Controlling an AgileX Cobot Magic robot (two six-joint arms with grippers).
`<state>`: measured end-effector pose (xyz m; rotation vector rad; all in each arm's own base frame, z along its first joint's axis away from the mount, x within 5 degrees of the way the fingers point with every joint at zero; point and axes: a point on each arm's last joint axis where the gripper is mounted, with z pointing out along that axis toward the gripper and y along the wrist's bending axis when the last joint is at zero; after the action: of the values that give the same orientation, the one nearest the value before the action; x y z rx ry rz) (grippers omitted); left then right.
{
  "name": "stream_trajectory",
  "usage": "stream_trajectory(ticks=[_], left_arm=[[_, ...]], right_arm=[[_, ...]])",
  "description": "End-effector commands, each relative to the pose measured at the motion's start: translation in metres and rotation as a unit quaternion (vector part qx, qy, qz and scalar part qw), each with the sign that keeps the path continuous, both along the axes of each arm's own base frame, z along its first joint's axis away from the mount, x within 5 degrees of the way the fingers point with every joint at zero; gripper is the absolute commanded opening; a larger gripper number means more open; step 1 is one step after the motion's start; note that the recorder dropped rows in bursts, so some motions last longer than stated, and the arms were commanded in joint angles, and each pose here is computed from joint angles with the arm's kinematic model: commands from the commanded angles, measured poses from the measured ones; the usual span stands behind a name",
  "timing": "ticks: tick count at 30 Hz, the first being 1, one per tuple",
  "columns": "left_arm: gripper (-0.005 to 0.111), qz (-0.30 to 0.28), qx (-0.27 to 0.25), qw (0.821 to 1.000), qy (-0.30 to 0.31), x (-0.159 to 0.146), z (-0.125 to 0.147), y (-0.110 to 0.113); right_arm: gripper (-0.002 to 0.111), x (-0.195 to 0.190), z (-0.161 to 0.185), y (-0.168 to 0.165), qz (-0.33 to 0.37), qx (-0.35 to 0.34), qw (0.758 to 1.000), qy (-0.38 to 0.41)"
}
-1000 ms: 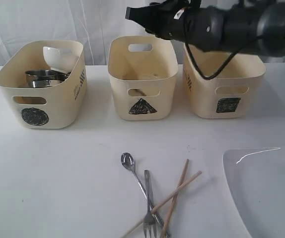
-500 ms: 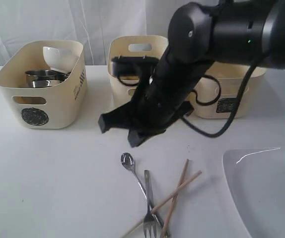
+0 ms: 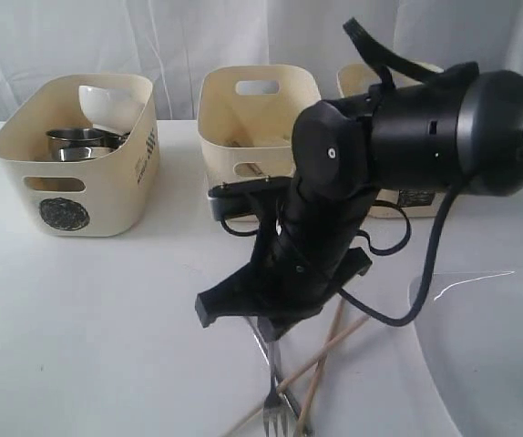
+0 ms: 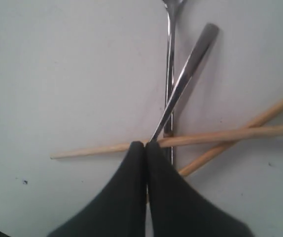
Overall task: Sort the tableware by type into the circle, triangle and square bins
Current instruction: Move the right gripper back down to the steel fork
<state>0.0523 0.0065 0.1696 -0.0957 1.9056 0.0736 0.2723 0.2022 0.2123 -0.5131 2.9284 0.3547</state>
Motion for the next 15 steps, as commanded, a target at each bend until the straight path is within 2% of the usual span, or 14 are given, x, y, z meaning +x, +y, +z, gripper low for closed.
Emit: stream_trajectory(ticks=[1,8,15], left_arm=[[0.0,-0.003,-0.005,1.0,-0.003,0.0,-0.001,-0.001],[0.0,-0.003,-0.005,1.0,-0.003,0.0,-0.001,-0.001],[0.0,-0.003,-0.005,1.0,-0.003,0.0,-0.001,-0.001]], right_arm=[[0.007,-0.007,-0.01,-0.004,-0.001,-0.011,1.0,0.016],[0.033,0.0,-0.012,-0.001,-0.012,0.014,1.0,-0.026],[0.034,0.009,-0.035,0.004,-0.072,0.018,0.997,-0.014]])
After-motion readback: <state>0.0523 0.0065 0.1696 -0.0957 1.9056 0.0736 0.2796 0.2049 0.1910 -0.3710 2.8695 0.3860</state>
